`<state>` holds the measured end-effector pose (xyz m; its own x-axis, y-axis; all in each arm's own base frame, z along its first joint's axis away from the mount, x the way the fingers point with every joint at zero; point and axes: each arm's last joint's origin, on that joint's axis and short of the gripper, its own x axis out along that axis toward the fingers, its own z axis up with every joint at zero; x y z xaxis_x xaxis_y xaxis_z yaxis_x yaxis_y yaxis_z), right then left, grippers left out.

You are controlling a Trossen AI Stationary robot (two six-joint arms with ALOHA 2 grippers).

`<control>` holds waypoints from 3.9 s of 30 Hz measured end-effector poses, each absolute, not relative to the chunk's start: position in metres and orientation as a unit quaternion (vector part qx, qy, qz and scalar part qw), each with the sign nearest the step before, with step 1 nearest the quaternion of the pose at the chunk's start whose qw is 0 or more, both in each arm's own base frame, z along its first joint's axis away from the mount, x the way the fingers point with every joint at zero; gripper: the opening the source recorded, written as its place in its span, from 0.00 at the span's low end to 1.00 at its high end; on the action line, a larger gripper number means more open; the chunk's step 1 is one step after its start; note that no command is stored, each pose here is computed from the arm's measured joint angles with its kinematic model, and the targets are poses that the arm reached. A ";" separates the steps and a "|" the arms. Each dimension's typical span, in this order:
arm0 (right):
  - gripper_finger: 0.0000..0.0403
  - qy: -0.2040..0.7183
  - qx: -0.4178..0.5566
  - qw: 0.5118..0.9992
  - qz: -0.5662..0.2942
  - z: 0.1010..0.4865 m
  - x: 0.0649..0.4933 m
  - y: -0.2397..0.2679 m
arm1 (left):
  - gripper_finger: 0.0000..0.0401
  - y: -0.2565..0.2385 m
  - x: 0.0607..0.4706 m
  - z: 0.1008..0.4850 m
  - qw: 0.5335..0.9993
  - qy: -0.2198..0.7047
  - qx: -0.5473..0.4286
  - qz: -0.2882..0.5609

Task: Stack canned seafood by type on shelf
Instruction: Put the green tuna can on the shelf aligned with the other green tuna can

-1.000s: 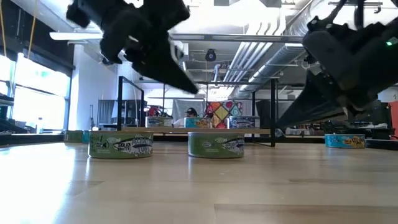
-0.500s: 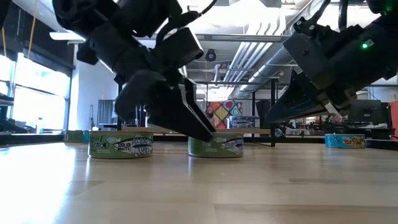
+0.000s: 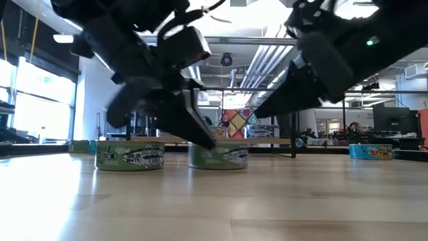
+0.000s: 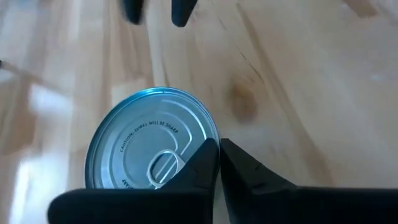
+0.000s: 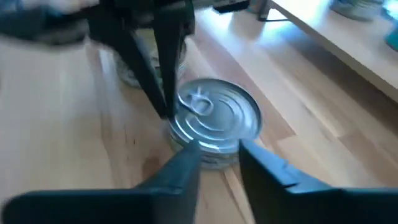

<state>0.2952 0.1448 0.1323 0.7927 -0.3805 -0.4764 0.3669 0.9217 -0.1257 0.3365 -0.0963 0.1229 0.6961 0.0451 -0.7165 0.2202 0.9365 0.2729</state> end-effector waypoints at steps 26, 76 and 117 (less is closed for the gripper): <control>0.65 0.209 -0.361 0.909 -0.005 0.094 0.360 0.127 | 0.00 -0.079 0.261 0.129 0.965 0.247 -0.001 -0.090; 0.30 0.392 -0.091 0.911 -0.095 0.155 0.439 0.096 | 0.44 -0.091 0.233 0.155 0.948 0.252 0.182 0.073; 0.59 0.430 -0.090 0.894 -0.092 0.147 0.430 0.095 | 0.29 -0.069 0.241 0.150 0.949 0.289 0.126 0.007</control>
